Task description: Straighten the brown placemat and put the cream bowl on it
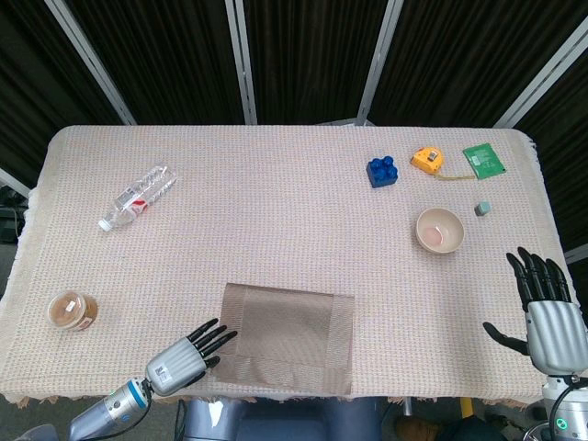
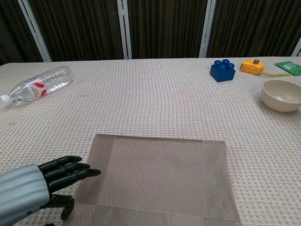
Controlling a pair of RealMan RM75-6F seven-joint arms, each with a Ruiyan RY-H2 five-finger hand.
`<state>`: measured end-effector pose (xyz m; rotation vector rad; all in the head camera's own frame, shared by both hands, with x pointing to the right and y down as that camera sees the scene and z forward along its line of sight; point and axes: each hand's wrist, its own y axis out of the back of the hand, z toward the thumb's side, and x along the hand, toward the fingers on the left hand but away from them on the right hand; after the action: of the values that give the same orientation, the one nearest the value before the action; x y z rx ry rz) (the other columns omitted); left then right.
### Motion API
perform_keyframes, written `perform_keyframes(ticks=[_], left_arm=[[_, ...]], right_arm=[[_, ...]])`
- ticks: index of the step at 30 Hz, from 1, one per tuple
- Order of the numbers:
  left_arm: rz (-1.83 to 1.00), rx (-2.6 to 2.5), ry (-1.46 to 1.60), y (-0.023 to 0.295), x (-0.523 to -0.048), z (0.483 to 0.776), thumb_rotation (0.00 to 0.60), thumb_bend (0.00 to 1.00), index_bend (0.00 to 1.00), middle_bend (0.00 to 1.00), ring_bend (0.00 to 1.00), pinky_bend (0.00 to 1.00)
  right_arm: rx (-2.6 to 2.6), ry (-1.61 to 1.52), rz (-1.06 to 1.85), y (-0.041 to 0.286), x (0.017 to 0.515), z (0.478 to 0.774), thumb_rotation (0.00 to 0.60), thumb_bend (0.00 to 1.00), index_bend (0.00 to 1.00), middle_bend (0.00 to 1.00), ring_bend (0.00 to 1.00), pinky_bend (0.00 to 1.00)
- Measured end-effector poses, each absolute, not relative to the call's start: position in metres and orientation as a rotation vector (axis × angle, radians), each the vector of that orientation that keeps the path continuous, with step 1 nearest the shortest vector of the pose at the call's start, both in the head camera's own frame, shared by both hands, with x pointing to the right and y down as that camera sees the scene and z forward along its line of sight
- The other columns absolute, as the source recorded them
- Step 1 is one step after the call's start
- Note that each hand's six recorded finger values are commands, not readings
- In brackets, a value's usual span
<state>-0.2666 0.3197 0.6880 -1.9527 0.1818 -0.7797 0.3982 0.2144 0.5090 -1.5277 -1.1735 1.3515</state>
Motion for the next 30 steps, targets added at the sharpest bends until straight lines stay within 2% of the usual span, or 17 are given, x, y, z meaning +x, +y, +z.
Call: perform_keyframes(ticks=[30], left_arm=[[-0.745,-1.947,0.206,0.321,-0.252,0.688,0.6,0.41,0.5,0.0,0.0,0.0]], right_arm=[[-1.533,-1.174,1.352,0.214,0.399,0.508,0.6,0.0,0.0,0.0,0.0,0.0]])
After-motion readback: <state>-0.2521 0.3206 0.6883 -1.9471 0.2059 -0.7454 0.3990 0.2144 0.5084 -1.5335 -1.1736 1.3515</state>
